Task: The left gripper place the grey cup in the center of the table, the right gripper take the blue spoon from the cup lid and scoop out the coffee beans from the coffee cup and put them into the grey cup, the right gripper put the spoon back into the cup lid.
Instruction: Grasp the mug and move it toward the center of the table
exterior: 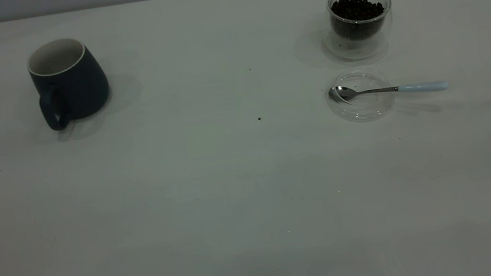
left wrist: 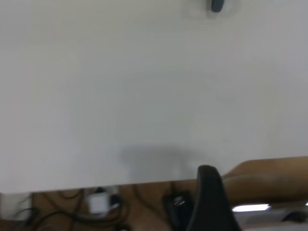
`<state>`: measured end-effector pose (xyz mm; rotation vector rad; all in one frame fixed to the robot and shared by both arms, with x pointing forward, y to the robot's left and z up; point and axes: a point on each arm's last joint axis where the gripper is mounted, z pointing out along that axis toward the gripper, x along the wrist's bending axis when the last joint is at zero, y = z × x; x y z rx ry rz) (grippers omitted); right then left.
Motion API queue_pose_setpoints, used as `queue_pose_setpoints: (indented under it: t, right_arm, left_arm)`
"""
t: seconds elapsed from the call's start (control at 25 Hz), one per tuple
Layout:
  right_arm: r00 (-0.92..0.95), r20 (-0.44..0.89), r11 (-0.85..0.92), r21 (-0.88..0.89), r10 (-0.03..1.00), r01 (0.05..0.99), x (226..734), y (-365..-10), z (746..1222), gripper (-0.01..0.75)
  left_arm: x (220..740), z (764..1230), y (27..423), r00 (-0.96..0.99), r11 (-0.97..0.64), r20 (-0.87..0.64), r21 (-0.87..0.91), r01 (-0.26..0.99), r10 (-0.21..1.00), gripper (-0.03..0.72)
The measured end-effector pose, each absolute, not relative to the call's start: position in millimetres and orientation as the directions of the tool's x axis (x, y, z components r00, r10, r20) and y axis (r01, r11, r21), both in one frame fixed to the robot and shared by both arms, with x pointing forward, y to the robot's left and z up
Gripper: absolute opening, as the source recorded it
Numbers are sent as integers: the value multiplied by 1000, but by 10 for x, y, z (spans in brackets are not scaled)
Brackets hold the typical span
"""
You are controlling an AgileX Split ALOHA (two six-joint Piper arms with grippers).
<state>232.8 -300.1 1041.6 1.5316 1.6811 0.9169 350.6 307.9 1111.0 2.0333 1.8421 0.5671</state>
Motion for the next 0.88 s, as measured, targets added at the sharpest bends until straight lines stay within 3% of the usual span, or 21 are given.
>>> queue_pose_setpoints:
  t: [0.2, 0.44, 0.88]
  right_arm:
    - [-80, -22, 60, 852, 997, 521, 2328, -3001, 10416, 565]
    - [-80, -22, 60, 852, 997, 521, 2328, -3001, 10416, 565]
    - [-80, -22, 61, 852, 997, 521, 2328, -3001, 10416, 565]
  left_arm:
    - [4111, 11092, 3163, 204, -254, 162, 420, 871, 966, 567]
    - [4831, 10751, 3216, 379, -436, 222, 349, 829, 898, 567]
    - [5913, 9710, 3291, 710, -787, 342, 216, 578, 615, 567]
